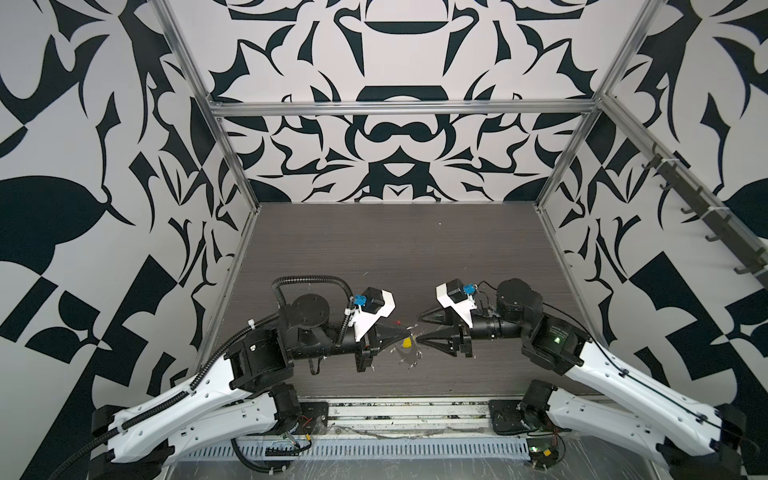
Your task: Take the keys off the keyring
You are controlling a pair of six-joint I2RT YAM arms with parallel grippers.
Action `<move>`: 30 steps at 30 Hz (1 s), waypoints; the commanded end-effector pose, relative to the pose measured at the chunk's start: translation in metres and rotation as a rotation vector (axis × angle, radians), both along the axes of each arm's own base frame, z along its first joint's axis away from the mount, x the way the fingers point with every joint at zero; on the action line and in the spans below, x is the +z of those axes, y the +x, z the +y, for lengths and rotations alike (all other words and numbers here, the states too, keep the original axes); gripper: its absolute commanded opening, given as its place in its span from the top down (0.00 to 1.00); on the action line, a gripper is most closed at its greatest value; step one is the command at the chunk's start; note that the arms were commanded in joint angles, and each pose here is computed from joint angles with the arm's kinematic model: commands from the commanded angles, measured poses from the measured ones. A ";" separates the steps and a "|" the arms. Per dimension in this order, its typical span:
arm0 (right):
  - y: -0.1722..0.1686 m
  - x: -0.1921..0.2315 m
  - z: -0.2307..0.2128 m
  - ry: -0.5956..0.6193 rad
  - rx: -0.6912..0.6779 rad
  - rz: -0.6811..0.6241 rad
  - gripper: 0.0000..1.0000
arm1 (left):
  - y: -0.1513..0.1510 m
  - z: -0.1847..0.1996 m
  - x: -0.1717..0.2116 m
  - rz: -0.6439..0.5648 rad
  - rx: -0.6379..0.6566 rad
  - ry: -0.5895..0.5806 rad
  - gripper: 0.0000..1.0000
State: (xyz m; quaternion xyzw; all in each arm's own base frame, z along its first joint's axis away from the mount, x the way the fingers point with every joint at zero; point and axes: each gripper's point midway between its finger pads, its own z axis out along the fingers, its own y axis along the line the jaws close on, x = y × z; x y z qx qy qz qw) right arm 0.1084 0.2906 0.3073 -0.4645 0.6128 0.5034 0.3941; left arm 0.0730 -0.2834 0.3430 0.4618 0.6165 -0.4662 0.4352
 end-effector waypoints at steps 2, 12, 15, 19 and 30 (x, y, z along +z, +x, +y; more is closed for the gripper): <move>-0.007 0.038 -0.007 0.106 -0.003 -0.082 0.47 | -0.010 0.003 0.007 -0.021 -0.052 -0.021 1.00; -0.008 0.065 -0.011 0.193 -0.019 -0.086 0.54 | -0.002 -0.002 -0.008 0.102 -0.002 0.120 1.00; -0.008 0.060 -0.006 0.177 -0.001 -0.061 0.54 | 0.000 -0.001 -0.009 0.145 0.020 0.161 1.00; -0.003 0.050 -0.001 0.148 -0.014 -0.037 0.55 | 0.008 0.000 -0.012 0.217 0.081 0.242 1.00; 0.010 0.036 -0.017 0.168 -0.156 -0.053 0.55 | 0.026 0.011 -0.014 0.364 0.261 0.379 1.00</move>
